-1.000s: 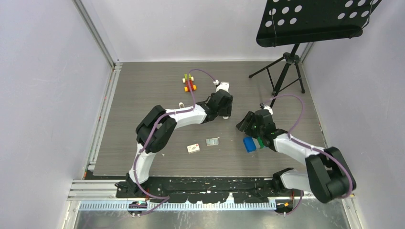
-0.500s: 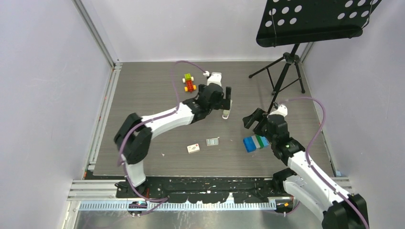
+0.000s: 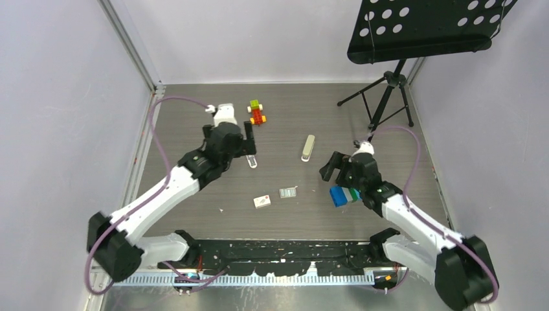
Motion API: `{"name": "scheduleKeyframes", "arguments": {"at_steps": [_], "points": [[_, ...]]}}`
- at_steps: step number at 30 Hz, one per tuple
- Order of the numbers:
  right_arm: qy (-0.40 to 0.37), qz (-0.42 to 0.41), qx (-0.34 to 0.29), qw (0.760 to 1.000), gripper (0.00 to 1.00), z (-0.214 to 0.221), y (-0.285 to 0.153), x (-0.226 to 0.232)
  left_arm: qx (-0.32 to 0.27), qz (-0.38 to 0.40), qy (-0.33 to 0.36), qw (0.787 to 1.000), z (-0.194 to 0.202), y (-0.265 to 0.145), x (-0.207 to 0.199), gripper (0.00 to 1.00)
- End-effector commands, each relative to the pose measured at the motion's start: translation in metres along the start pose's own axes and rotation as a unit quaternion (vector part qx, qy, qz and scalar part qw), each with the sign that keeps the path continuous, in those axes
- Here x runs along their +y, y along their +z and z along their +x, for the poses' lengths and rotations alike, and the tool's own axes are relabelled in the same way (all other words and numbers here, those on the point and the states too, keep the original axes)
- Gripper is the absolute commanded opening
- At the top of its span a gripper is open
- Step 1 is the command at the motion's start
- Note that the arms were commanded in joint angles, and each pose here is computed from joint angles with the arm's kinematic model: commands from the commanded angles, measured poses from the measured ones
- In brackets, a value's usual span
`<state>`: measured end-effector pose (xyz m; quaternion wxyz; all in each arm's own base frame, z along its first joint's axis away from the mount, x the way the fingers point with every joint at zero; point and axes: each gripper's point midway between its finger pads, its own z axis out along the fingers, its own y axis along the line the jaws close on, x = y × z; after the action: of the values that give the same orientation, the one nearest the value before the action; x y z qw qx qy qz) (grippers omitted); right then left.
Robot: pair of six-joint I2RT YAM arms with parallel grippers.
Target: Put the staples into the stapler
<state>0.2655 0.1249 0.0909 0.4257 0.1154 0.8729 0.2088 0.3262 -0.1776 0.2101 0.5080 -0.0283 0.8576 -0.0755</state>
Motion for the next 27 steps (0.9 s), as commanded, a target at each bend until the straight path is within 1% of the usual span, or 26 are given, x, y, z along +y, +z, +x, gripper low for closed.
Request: {"name": "scheduleKeyframes", "arguments": {"at_steps": [1, 4, 5, 8, 12, 15, 17, 18, 20, 23, 27], "points": [[-0.077, -0.050, -0.026, 0.995, 0.97, -0.026, 0.009, 0.055, -0.015, -0.032, 0.005, 0.999, -0.004, -0.041, 0.044, 1.00], [-0.110, -0.050, -0.004, 0.993, 0.94, -0.019, 0.025, 0.078, -0.023, -0.033, 0.006, 0.999, -0.002, -0.068, 0.063, 1.00], [-0.115, -0.058, -0.009, 0.992, 0.93, -0.022, 0.030, 0.090, -0.024, -0.033, 0.010, 0.999, -0.001, -0.076, 0.069, 1.00], [-0.150, -0.067, -0.002, 0.986, 0.91, -0.014, 0.045, 0.119, -0.024, -0.038, 0.026, 0.999, 0.001, -0.098, 0.085, 1.00], [-0.186, -0.068, 0.011, 0.980, 0.85, -0.002, 0.069, 0.155, -0.056, -0.039, 0.036, 0.997, -0.003, -0.121, 0.103, 1.00], [-0.209, -0.069, 0.019, 0.975, 0.80, 0.009, 0.086, 0.180, -0.084, -0.028, 0.045, 0.995, 0.000, -0.130, 0.111, 1.00], [-0.229, -0.064, 0.020, 0.971, 0.79, 0.017, 0.100, 0.194, -0.097, -0.019, 0.044, 0.994, 0.003, -0.132, 0.113, 1.00], [-0.244, -0.054, 0.033, 0.968, 0.79, 0.028, 0.107, 0.195, -0.105, -0.014, 0.041, 0.994, 0.006, -0.134, 0.115, 1.00], [-0.260, -0.054, 0.032, 0.963, 0.78, 0.034, 0.114, 0.209, -0.116, -0.006, 0.033, 0.993, 0.011, -0.134, 0.116, 1.00], [-0.283, -0.060, 0.042, 0.956, 0.77, 0.051, 0.128, 0.229, -0.125, 0.008, 0.020, 0.992, 0.019, -0.133, 0.114, 1.00], [-0.304, -0.051, 0.043, 0.950, 0.74, 0.064, 0.144, 0.242, -0.128, 0.018, 0.018, 0.991, 0.021, -0.134, 0.113, 1.00]]}}
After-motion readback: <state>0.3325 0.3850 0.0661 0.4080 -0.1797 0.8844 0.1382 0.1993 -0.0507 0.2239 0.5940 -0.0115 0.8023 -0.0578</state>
